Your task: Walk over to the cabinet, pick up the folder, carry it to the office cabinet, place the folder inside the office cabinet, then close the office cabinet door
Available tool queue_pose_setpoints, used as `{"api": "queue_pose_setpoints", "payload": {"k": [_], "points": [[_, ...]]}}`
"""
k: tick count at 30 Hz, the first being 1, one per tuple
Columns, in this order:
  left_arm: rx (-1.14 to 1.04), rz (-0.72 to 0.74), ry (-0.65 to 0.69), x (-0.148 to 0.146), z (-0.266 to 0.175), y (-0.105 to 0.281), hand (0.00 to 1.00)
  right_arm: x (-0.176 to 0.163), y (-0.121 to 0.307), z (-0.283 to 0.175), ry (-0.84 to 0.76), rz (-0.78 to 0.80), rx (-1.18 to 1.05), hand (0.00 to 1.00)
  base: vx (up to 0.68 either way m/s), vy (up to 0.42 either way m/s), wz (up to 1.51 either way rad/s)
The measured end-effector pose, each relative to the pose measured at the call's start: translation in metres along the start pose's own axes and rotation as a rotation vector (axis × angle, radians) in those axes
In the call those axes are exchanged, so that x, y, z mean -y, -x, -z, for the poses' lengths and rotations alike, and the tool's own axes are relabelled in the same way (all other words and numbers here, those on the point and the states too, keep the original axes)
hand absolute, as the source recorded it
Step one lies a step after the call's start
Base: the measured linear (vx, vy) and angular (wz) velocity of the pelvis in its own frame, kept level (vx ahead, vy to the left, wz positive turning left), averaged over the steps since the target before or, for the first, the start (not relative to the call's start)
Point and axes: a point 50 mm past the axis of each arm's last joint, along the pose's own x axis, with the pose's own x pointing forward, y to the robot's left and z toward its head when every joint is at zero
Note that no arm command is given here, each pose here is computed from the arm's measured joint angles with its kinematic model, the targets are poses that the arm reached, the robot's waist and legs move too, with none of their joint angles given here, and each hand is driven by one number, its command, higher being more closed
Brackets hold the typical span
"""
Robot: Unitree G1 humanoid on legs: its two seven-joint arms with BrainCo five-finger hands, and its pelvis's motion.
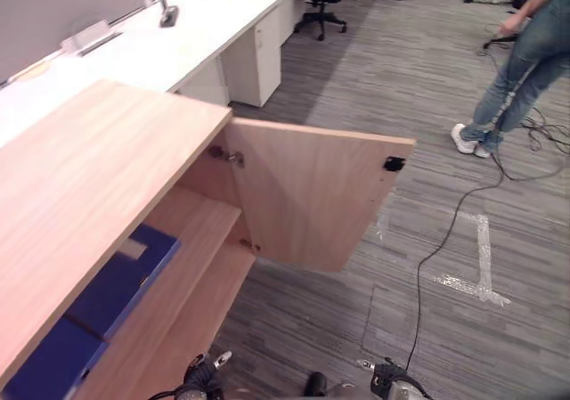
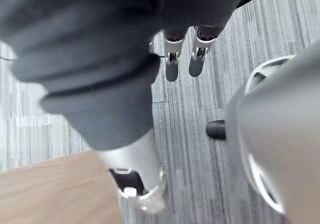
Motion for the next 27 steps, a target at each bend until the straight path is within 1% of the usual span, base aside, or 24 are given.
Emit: {"api": "queue_pose_setpoints", "payload": {"k": [4,7,13,18,20,22,23,27], "points": [[0.03,-0.001,0.018,0.001,-0.006,0.0,0.0,0.0,-0.001,-0.005,-0.015,0.017,0.016,0.0,0.17,0.096,-0.84],[0.025,-0.007,0.044,0.001,-0.004,0.0,0.0,0.002,0.0,0.003,-0.039,0.027,-0.006,0.0,0.11,0.203,-0.69],[0.0,-0.035,0.081,-0.005,0.003,0.002,0.0,-0.002,0.004,0.015,-0.068,0.02,-0.019,0.0,0.13,0.248,-0.13],[-0.025,-0.032,0.07,-0.004,0.012,0.004,0.0,-0.007,0.006,0.016,-0.055,0.001,-0.006,0.0,0.13,0.132,-0.05],[-0.024,-0.026,0.07,-0.001,0.013,0.005,0.0,-0.014,0.007,0.006,-0.012,-0.026,0.042,0.0,0.06,0.115,-0.2],[-0.016,-0.023,0.058,0.0,0.011,0.005,0.0,-0.031,0.012,-0.02,0.049,-0.081,0.164,0.0,0.01,0.129,-0.21],[-0.015,-0.021,0.051,0.0,0.011,0.005,0.0,-0.035,0.013,-0.028,0.053,-0.091,0.195,0.0,-0.01,0.11,-0.01],[-0.003,-0.03,0.064,-0.003,0.012,0.007,0.0,-0.056,0.025,-0.091,0.011,-0.101,0.406,0.0,-0.01,0.022,0.06]]}}
